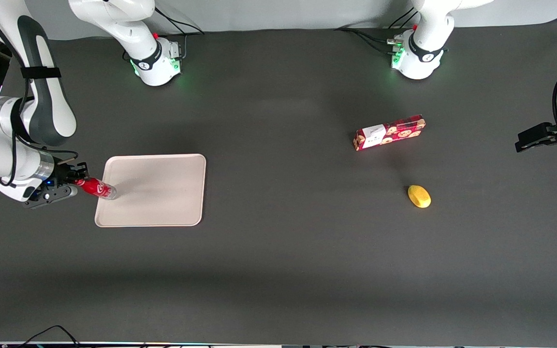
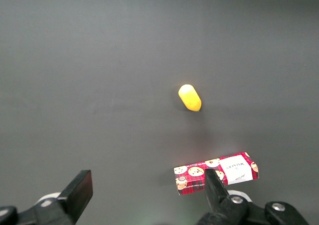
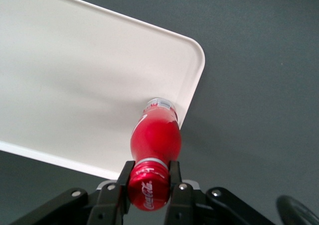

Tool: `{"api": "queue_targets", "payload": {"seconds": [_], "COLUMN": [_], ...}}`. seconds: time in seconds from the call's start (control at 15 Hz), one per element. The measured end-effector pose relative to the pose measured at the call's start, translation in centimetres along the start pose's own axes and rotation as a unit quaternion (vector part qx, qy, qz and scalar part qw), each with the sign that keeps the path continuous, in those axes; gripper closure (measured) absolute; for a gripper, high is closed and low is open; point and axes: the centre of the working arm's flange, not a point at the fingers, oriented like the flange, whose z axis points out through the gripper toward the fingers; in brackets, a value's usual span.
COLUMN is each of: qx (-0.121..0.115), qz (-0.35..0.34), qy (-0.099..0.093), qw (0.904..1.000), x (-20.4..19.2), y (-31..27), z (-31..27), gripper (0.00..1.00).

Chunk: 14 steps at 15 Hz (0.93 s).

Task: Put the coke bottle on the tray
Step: 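Lower the bottle onto the tray edge and open the right gripper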

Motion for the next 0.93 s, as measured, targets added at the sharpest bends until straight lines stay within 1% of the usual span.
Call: {"api": "queue_targets", "payload": {"seconds": [0.27,0.67,0.73,0.8,0.93], "qx": [0.0,0.0,0.002,0.004,0.006], "qz": [0.0,0.001,0.002,0.004,0.006], "qy": [-0.003,0.001,0.002,0.003,0.003], "qw": [1.0,1.0,1.0,1.0,1.0], "x": [0.3,0.4,0.5,0.6,0.6], "y": [0.0,0.1,0.1,0.1,0.1], "z": [0.8,1.0,1.2,1.3,1.4], "gripper": [0.68,0.67,0.62,0.52,0.33]}}
